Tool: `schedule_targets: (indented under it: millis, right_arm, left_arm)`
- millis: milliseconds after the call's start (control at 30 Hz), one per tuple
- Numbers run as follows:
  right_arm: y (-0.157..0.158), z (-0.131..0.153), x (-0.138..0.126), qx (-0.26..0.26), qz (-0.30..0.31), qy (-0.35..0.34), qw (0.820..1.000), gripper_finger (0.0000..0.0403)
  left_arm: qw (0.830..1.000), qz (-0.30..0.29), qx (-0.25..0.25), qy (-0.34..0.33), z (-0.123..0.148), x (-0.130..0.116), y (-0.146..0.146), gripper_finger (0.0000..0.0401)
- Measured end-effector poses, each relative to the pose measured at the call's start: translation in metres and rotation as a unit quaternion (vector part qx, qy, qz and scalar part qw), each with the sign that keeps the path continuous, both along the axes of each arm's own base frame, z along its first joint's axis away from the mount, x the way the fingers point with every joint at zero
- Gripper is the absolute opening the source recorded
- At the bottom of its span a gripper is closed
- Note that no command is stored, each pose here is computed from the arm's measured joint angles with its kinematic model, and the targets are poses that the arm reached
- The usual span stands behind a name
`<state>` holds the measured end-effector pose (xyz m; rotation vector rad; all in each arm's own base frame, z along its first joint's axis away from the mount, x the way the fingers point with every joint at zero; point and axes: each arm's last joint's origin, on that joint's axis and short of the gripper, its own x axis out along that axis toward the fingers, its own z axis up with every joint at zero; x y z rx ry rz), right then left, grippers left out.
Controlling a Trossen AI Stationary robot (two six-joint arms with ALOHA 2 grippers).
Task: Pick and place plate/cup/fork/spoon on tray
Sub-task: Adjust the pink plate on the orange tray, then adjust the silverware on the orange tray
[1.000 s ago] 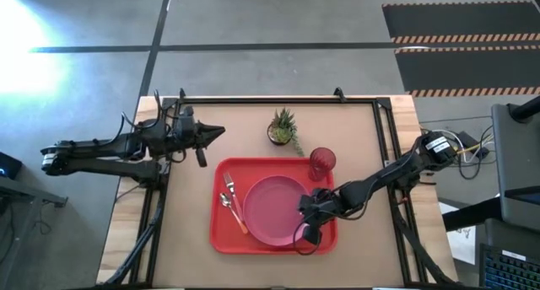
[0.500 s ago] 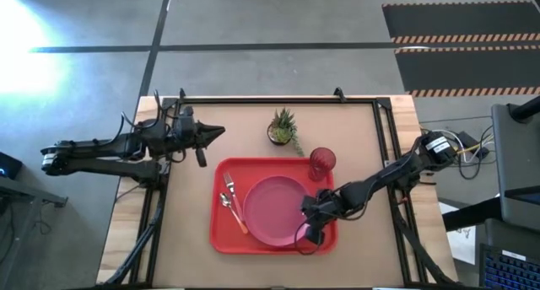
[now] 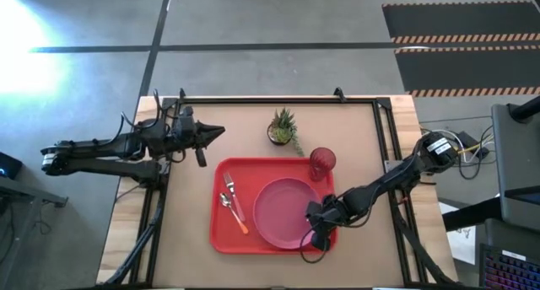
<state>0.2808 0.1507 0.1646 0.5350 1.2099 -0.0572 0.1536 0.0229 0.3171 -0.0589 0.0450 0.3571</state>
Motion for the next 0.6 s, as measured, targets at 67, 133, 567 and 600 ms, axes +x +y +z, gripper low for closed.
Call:
schedule_targets:
  millis: [67, 133, 567, 600]
  right_arm:
    - [0.001, 0.007, 0.002, 0.002, 0.004, -0.011, 1.0, 0.0009]
    - [0.002, 0.02, 0.005, 0.009, 0.012, -0.034, 0.999, 0.0009]
    - [-0.022, 0.225, -0.031, -0.169, 0.043, -0.418, 0.892, 0.0009]
    - [-0.025, 0.237, -0.038, -0.18, 0.046, -0.436, 0.88, 0.0009]
  left_arm:
    - [1.0, -0.001, 0.0, 0.0, 0.0, 0.0, 0.0, 0.0006]
    - [1.0, -0.011, -0.003, 0.002, -0.001, 0.001, -0.001, 0.0006]
    - [0.968, -0.034, -0.104, 0.225, -0.056, 0.019, -0.01, 0.0001]
    - [0.964, -0.033, -0.11, 0.24, -0.06, 0.021, -0.011, 0.0001]
